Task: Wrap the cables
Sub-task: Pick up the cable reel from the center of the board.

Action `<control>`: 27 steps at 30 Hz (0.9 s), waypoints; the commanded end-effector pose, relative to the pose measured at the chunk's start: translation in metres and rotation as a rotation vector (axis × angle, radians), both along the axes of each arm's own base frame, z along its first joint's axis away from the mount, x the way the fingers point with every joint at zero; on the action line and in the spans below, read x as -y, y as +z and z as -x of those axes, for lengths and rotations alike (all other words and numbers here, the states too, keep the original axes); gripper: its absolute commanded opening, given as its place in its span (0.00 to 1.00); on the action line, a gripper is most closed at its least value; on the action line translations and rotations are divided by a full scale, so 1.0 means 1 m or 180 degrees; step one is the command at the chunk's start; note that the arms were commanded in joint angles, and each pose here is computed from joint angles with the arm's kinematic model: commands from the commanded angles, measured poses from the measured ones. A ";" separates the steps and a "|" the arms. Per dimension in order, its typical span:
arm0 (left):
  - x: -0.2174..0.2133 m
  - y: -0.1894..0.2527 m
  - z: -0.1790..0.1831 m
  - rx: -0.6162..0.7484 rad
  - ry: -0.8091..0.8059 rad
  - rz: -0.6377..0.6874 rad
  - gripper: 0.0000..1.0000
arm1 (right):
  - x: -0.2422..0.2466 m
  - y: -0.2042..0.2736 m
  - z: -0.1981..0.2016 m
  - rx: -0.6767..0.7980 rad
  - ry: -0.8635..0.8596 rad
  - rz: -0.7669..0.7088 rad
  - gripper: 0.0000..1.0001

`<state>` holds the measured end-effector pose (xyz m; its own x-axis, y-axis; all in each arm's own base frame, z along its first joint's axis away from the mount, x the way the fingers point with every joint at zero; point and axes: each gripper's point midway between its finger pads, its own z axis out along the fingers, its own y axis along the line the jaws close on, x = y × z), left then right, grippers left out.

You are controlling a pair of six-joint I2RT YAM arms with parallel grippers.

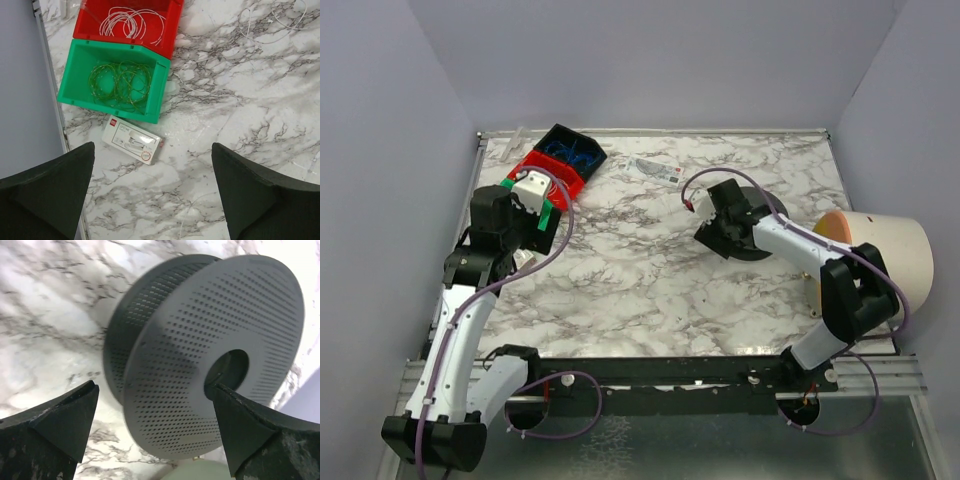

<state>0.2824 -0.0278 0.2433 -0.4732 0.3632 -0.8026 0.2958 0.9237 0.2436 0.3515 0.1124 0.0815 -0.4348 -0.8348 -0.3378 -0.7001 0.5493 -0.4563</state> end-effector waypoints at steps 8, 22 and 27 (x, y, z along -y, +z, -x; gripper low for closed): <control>0.011 -0.013 -0.005 0.0080 -0.0066 0.0258 0.99 | 0.034 -0.025 -0.015 0.0329 -0.0484 0.0709 1.00; 0.023 0.004 0.001 0.0187 -0.0244 0.0533 0.99 | 0.020 -0.025 -0.017 0.0319 -0.0504 0.0820 0.14; 0.026 0.005 0.001 0.0168 -0.0283 0.0609 0.99 | -0.001 0.011 -0.009 0.0300 -0.0440 0.0535 0.01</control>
